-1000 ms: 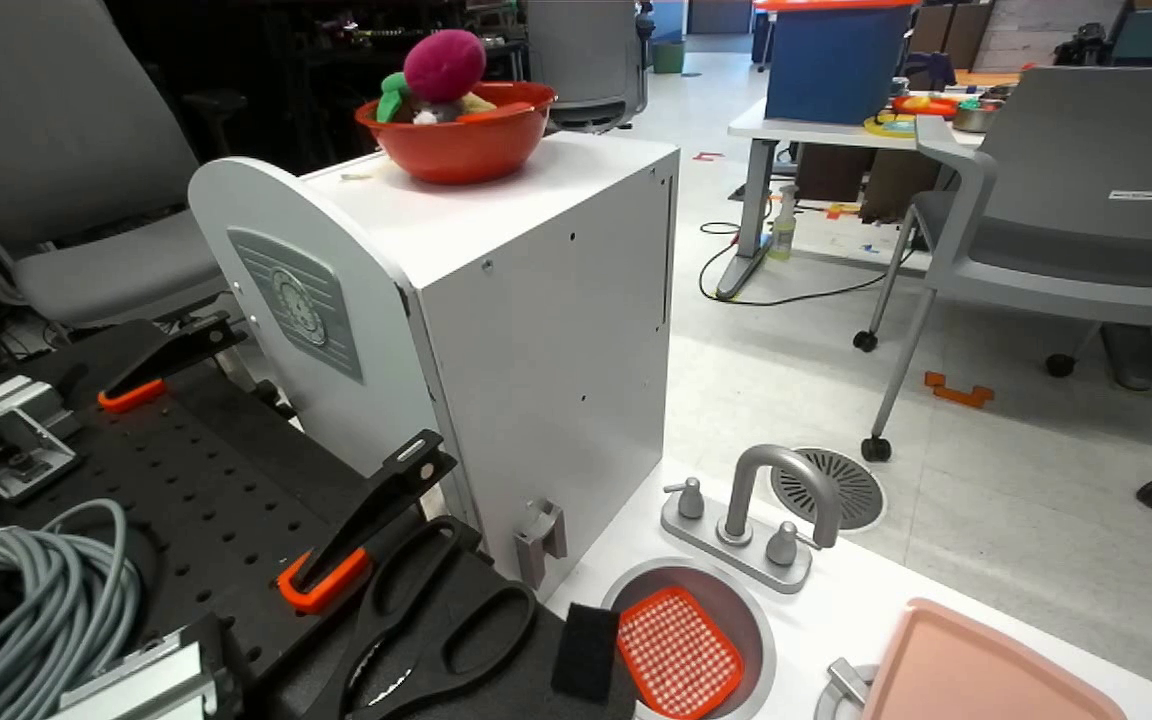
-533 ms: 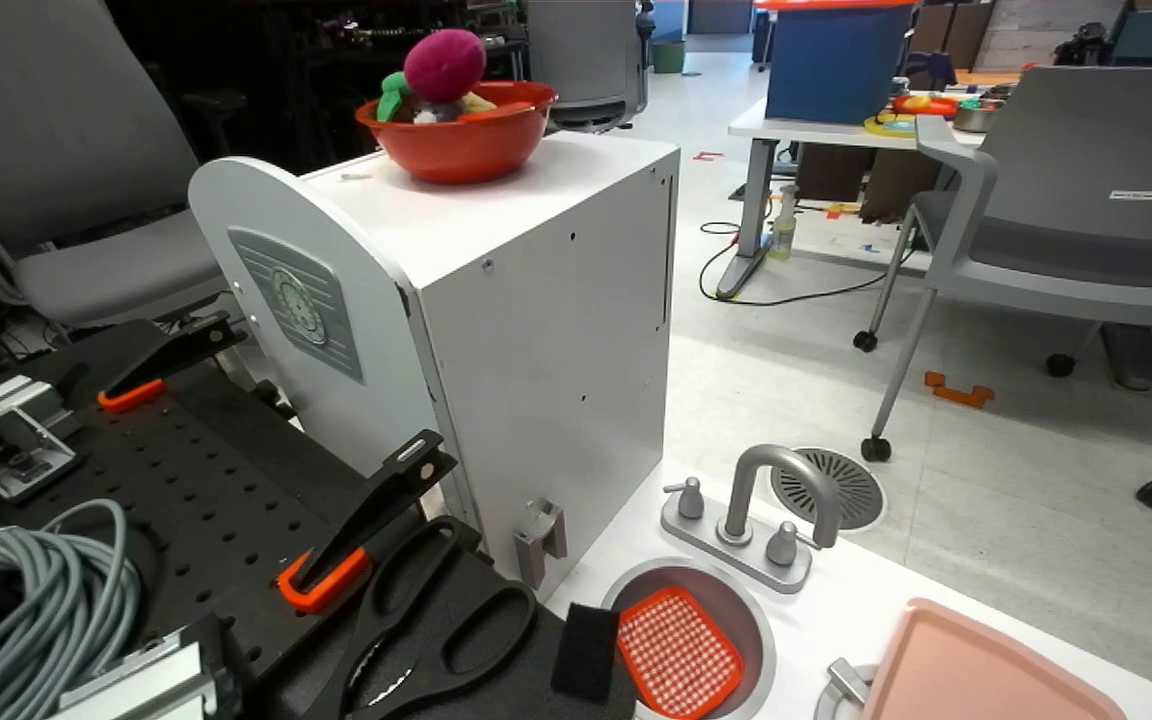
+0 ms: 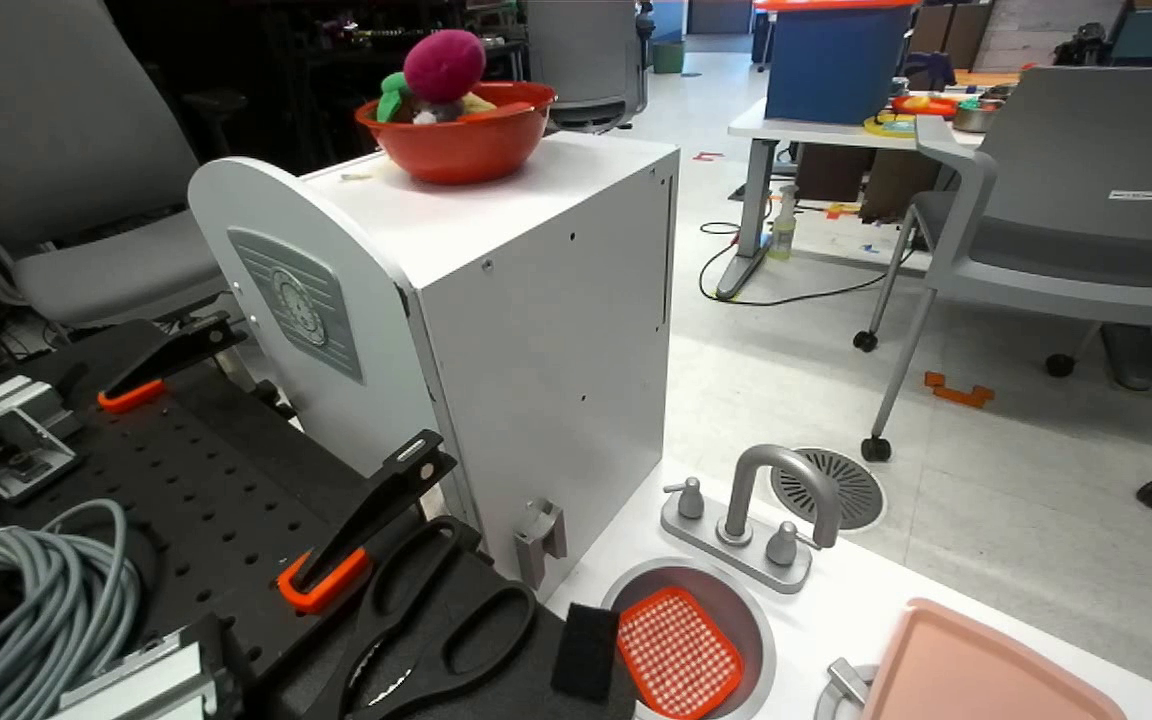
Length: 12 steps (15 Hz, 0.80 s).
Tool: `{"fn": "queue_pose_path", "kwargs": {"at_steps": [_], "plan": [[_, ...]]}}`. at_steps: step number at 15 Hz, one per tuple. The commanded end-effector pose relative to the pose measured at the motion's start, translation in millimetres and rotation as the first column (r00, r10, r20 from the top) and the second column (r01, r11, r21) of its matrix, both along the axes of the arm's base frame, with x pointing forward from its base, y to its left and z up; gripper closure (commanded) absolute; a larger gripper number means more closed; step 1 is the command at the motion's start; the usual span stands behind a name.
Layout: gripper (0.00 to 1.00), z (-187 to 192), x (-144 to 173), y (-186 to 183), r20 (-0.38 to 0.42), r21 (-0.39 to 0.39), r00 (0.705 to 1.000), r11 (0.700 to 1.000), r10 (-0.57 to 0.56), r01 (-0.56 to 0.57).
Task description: Put the purple fluffy object in the sink.
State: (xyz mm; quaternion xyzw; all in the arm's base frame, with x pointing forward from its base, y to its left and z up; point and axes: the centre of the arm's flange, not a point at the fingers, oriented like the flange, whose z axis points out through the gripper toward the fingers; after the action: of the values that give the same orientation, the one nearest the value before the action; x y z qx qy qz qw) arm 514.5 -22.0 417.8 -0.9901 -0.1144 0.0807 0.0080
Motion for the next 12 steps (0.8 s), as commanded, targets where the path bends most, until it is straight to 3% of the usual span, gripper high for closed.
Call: {"fn": "queue_pose_path", "kwargs": {"at_steps": [1, 7, 12], "plan": [[0.0, -11.8, 13.9, 17.4, -0.016, -0.016, 0.999, 0.999, 0.034, -0.034], [0.0, -33.6, 22.6, 21.8, -0.052, -0.044, 0.996, 0.996, 0.078, -0.081], [0.0, -45.7, 25.0, 20.6, -0.081, -0.137, 0.969, 0.961, 0.232, -0.241]]}}
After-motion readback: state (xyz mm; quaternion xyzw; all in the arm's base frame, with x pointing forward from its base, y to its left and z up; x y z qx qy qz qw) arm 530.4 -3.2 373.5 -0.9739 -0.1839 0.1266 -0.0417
